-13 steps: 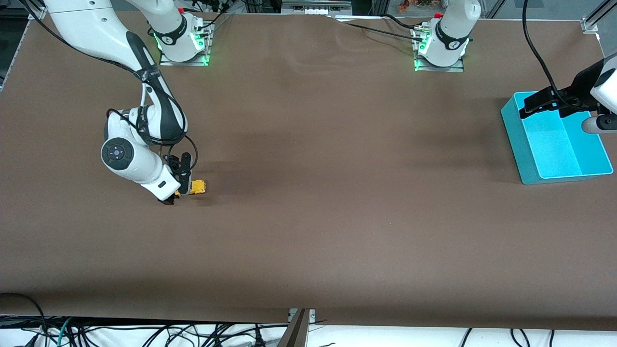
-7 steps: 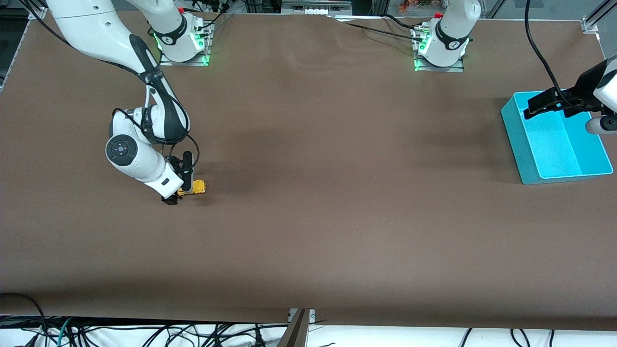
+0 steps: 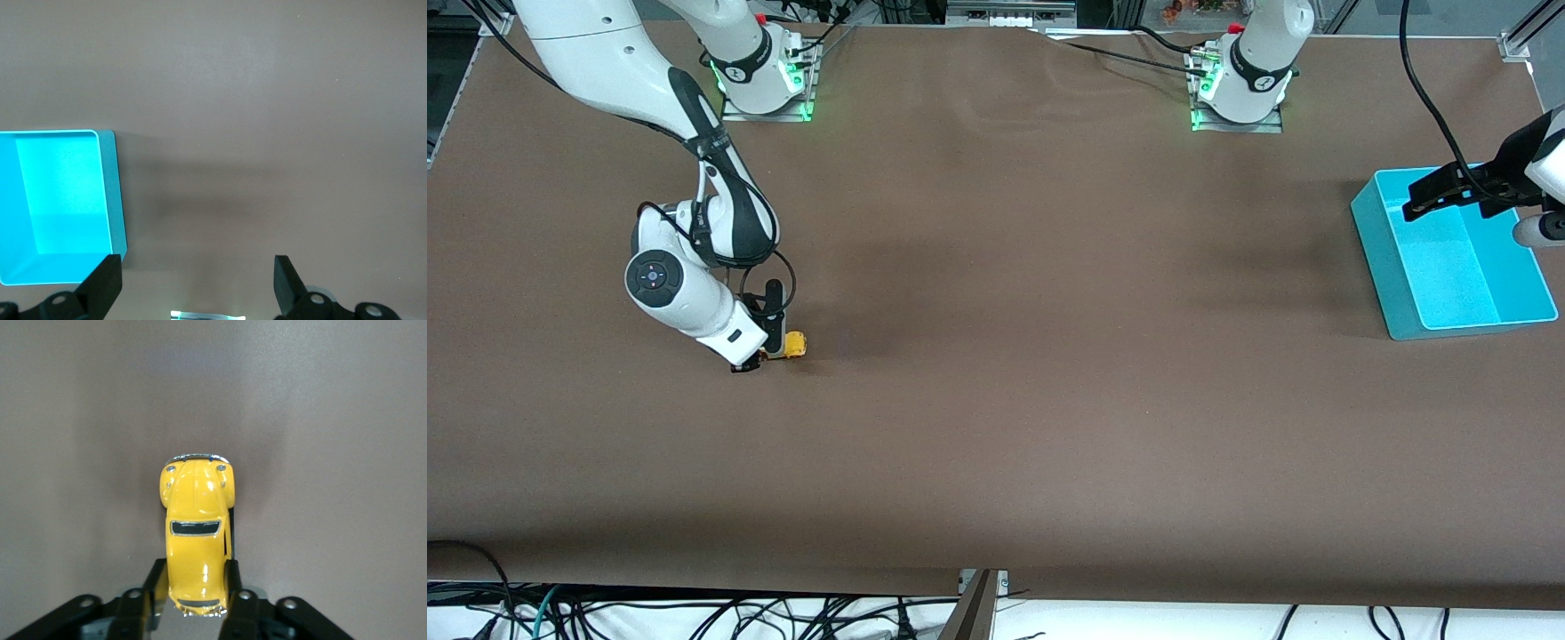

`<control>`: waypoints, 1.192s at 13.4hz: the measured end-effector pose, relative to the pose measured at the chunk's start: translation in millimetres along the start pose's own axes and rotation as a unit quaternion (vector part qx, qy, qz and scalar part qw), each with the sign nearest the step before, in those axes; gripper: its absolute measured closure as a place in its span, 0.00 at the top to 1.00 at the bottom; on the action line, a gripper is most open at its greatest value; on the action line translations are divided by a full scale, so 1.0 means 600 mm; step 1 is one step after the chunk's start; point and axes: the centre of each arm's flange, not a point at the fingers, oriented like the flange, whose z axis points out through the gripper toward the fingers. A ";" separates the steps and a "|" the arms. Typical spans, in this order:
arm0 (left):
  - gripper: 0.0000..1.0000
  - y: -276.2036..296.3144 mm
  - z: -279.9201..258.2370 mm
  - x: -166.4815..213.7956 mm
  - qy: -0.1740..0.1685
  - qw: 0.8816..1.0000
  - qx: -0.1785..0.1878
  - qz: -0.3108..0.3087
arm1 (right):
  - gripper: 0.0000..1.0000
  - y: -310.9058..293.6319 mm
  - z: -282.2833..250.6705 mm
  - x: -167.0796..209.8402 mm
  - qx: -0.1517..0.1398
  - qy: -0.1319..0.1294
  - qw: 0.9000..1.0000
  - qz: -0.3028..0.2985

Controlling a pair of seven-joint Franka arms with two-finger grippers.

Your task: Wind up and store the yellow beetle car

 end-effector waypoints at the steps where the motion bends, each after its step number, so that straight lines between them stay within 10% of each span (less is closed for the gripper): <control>1: 1.00 -0.001 0.003 -0.005 0.006 1.000 0.000 0.000 | 0.37 0.000 0.000 0.000 0.000 0.000 1.000 0.000; 7: 1.00 -0.003 0.017 -0.042 0.016 1.000 0.000 0.001 | 0.37 0.000 0.002 -0.017 0.002 0.000 1.000 0.008; 16: 1.00 -0.005 0.019 -0.041 0.016 1.000 0.000 0.000 | 0.37 -0.011 0.013 -0.264 -0.003 0.002 1.000 0.022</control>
